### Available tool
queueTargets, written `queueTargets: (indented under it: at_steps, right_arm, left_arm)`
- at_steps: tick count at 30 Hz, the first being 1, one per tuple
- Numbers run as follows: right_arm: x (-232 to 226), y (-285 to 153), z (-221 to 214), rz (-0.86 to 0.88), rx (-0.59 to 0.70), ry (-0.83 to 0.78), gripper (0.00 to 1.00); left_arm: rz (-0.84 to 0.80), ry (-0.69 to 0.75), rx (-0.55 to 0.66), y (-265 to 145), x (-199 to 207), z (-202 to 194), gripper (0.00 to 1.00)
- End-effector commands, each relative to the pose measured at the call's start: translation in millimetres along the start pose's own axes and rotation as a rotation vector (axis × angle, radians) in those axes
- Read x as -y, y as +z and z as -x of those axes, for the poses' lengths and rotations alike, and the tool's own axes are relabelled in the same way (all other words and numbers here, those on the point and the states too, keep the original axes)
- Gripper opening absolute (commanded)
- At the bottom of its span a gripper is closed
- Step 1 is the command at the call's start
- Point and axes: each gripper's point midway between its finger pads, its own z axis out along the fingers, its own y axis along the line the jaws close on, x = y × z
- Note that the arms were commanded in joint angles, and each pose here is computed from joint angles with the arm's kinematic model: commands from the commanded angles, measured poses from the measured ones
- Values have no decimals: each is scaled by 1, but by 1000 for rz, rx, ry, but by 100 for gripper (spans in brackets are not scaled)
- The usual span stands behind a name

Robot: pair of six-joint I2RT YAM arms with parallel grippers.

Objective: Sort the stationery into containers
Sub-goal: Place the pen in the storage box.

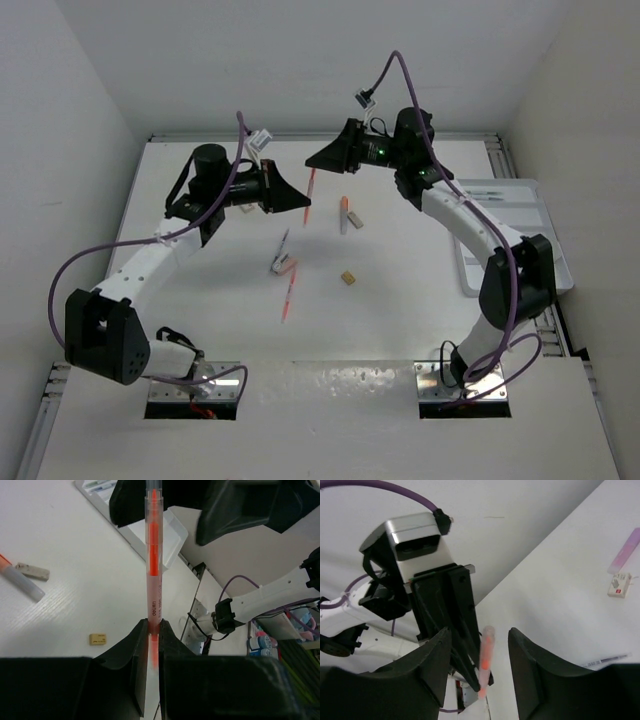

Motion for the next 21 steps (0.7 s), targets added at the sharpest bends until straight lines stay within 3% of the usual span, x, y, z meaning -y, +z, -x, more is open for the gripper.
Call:
queueTargets:
  at_steps: [1, 5, 11, 12, 15, 18, 19, 20, 21]
  right_arm:
    - [-9, 6, 8, 16, 3, -59, 48]
    - [-9, 6, 6, 16, -6, -82, 25]
    - [-12, 0, 1, 14, -39, -123, 0]
    - [-13, -2, 2, 14, -37, -128, 0]
    - [-5, -15, 11, -18, -28, -150, 0]
    - [19, -46, 29, -132, -36, -281, 0]
    - [36, -64, 43, -199, -40, -442, 0]
    - [51, -79, 33, -259, -98, -457, 0]
    - [72, -99, 42, -320, -138, -671, 0]
  left_arm:
    - [-62, 73, 32, -5, 26, 11, 0]
    - [-61, 72, 30, -6, 28, 9, 0]
    - [-31, 80, 20, -6, 20, 5, 3]
    - [-20, 81, 19, -6, 18, 5, 23]
    - [65, 92, 3, -11, 2, 5, 60]
    - [214, 168, -6, -26, -28, 10, 73]
    - [280, 187, -8, -33, -39, 14, 73]
    - [313, 246, -20, -37, -46, 15, 73]
    - [340, 274, -17, -40, -48, 18, 73]
